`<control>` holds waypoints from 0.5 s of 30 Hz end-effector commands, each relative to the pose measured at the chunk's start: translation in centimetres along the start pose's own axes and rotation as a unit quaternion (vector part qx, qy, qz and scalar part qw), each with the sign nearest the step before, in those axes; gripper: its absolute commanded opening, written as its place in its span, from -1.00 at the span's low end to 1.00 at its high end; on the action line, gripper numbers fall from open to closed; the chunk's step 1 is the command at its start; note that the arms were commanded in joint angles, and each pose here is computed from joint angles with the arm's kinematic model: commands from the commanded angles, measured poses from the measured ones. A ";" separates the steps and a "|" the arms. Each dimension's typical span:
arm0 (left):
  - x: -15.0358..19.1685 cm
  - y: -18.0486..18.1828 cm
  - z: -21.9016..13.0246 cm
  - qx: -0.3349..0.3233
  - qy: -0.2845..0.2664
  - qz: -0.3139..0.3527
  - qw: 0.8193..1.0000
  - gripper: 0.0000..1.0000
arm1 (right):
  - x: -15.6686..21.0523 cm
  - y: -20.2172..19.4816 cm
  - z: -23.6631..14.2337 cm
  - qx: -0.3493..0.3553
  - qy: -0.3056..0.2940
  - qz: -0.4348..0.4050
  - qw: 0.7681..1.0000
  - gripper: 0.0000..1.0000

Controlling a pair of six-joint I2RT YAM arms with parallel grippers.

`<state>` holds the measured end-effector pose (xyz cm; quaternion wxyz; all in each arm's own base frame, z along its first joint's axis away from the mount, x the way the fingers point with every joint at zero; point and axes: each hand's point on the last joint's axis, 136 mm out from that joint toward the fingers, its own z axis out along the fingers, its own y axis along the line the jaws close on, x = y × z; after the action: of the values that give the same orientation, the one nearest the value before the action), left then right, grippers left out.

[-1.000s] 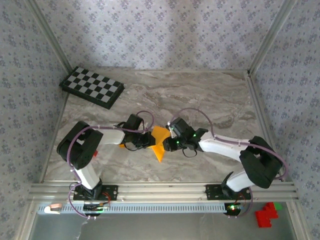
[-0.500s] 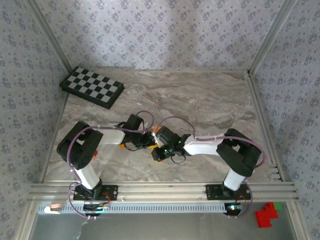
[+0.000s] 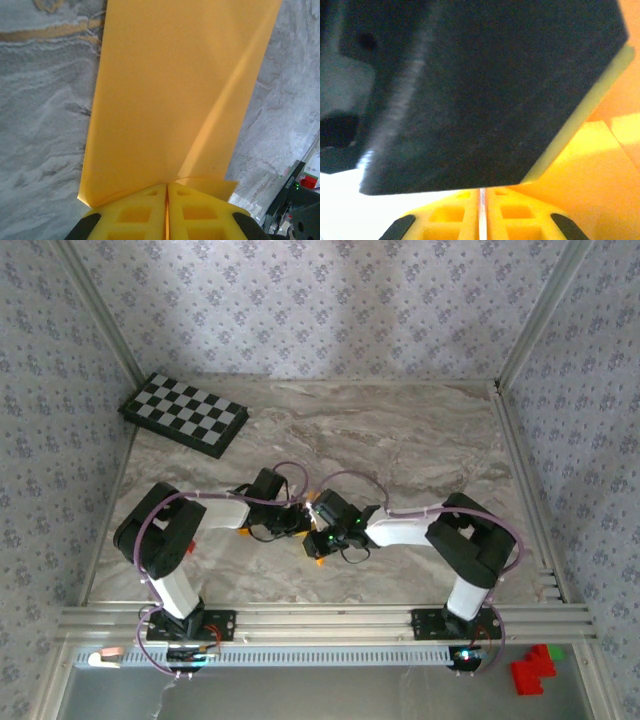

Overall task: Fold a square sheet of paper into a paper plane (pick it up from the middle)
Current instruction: Third fold the triangle at the center of the table.

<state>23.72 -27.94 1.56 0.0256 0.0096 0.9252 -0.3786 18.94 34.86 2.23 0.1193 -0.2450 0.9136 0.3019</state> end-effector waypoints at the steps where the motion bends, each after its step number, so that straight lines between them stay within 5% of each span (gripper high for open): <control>1: 3.0 5.5 0.5 -0.101 0.034 -0.035 0.994 -0.80 | 2.4 -1.2 0.6 0.008 0.034 0.023 0.999 -0.78; 15: 3.4 6.8 0.5 -0.123 0.037 -0.038 0.991 -0.81 | 7.3 -1.3 -0.6 0.018 0.067 0.041 0.997 -0.84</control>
<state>23.71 -27.87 1.49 0.0276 0.0135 0.9260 -0.3763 16.93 33.77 2.12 0.1221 -0.2317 0.9116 0.3168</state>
